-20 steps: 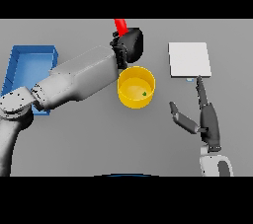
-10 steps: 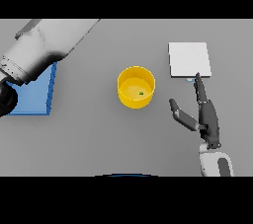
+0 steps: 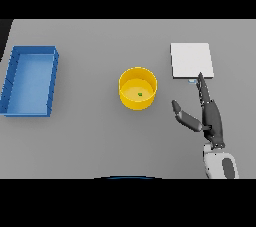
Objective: Pick up the red beaker and tilt it to pour out 1 green nut into yellow bowl. Pick up the yellow bowl and place it on the metallic measuring scale.
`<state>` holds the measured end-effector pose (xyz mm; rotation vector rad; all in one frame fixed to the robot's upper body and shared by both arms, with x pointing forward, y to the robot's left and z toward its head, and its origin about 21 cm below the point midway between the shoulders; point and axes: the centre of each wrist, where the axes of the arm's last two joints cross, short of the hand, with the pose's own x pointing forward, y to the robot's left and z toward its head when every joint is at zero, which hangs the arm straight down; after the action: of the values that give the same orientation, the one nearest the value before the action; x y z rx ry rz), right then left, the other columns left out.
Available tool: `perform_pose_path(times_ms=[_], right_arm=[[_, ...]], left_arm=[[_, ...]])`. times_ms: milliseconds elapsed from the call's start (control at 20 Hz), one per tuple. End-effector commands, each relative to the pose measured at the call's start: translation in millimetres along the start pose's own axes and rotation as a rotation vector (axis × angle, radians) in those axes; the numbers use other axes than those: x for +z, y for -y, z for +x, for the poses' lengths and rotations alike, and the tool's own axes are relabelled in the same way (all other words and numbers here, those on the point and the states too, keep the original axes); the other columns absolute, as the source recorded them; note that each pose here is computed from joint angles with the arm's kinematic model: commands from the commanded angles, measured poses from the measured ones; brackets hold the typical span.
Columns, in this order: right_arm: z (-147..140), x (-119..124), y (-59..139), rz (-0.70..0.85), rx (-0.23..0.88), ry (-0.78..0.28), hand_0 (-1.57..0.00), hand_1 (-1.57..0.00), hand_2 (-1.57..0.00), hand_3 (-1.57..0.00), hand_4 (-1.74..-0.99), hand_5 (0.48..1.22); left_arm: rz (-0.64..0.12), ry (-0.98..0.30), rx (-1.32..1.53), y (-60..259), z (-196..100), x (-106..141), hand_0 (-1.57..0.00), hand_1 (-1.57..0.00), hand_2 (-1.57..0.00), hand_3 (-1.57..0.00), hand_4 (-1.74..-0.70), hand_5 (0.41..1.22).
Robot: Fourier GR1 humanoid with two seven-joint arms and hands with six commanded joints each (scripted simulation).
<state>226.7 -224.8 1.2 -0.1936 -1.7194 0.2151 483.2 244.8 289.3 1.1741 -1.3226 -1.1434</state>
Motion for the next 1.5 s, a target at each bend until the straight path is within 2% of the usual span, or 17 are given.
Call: perform_pose_path(times_ms=[0, 150, 350, 450, 650, 800, 900, 1050, 1150, 1200, 1250, 1300, 1350, 1450], right_arm=[[0, 2, 1.0, 0.014, 0.0, -0.003, 0.0, 0.0, 0.0, 0.0, -1.226, 0.587], [-3, 3, 2.1, 0.021, 0.012, 0.006, 0.0, 0.0, 0.0, 0.0, -1.217, 0.599], [0, -2, 5.5, 0.037, 0.05, -0.009, 0.0, 0.0, 0.0, 0.0, -1.21, 0.631], [1, -1, 2.1, 0.054, 0.053, 0.007, 0.0, 0.0, 0.0, 0.0, -1.21, 0.649], [-1, 2, 1.2, 0.054, 0.06, -0.009, 0.0, 0.0, 0.0, 0.0, -1.215, 0.664], [1, 2, 1.0, 0.051, 0.062, -0.006, 0.0, 0.0, 0.0, 0.0, -1.214, 0.664], [-2, 2, 0.2, 0.055, 0.059, -0.01, 0.0, 0.0, 0.0, 0.0, -1.217, 0.666], [-1, 6, 1.2, 0.049, 0.066, 0.004, 0.0, 0.0, 0.0, 0.0, -1.207, 0.665], [1, 3, 0.0, 0.058, 0.056, 0.007, 0.0, 0.0, 0.0, 0.0, -1.205, 0.664], [-1, 5, 3.0, 0.051, 0.058, 0.011, 0.0, 0.0, 0.0, 0.0, -1.202, 0.667], [-1, 5, 4.3, 0.048, 0.062, 0.008, 0.0, 0.0, 0.0, 0.0, -1.197, 0.664], [-1, 4, 3.8, 0.047, 0.061, 0.006, 0.0, 0.0, 0.0, 0.0, -1.192, 0.663], [-2, 3, 1.0, 0.046, 0.05, -0.002, 0.0, 0.0, 0.0, 0.0, -1.188, 0.663], [0, 7, -0.5, 0.045, 0.049, 0.015, 0.0, 0.0, 0.0, 0.0, -1.185, 0.665]], left_arm=[[0.016, -0.041, 0.076, 5, -12, 3, -1.57, -1.57, -1.57, -1.43, -1.74, 1.221], [0.071, -0.193, 0.253, 33, -49, 18, -1.57, -1.57, -1.57, -1.43, -1.74, 1.221], [0.111, -0.364, 0.424, 76, -79, 50, -1.57, -1.57, -1.57, -1.46, -1.74, 1.221], [0.107, -0.447, 0.476, 96, -84, 71, -1.57, -1.57, -1.57, -1.45, -1.74, 1.221], [0.09, -0.506, 0.534, 133, -92, 110, -1.57, -1.57, -1.57, -1.45, -1.74, 1.221], [0.061, -0.556, 0.578, 157, -90, 126, -1.57, -1.57, -1.57, -1.47, -1.74, 1.221], [0.066, -0.574, 0.585, 162, -92, 133, -1.57, -1.57, -1.57, -1.51, -1.74, 1.221], [0.051, -0.592, 0.586, 174, -91, 139, -1.57, -1.57, -1.57, -1.54, -1.74, 1.117], [0.03, -0.61, 0.562, 180, -91, 144, -1.57, -1.57, -1.57, -1.55, -1.74, 0.967], [0.012, -0.603, 0.546, 179, -92, 146, -1.57, -1.57, -1.57, -1.55, -1.67, 0.908], [-0.004, -0.6, 0.534, 178, -93, 146, -1.57, -1.57, -1.57, -1.5, -1.53, 0.865], [-0.019, -0.59, 0.525, 178, -92, 147, -1.56, -1.45, -1.43, -1.36, -1.37, 0.83], [-0.096, -0.561, 0.537, 177, -91, 152, -1.46, -1.18, -1.19, -1.13, -1.23, 0.803], [-0.207, -0.538, 0.528, 170, -92, 157, -0.93, -0.76, -0.77, -0.72, -1.03, 0.758]])
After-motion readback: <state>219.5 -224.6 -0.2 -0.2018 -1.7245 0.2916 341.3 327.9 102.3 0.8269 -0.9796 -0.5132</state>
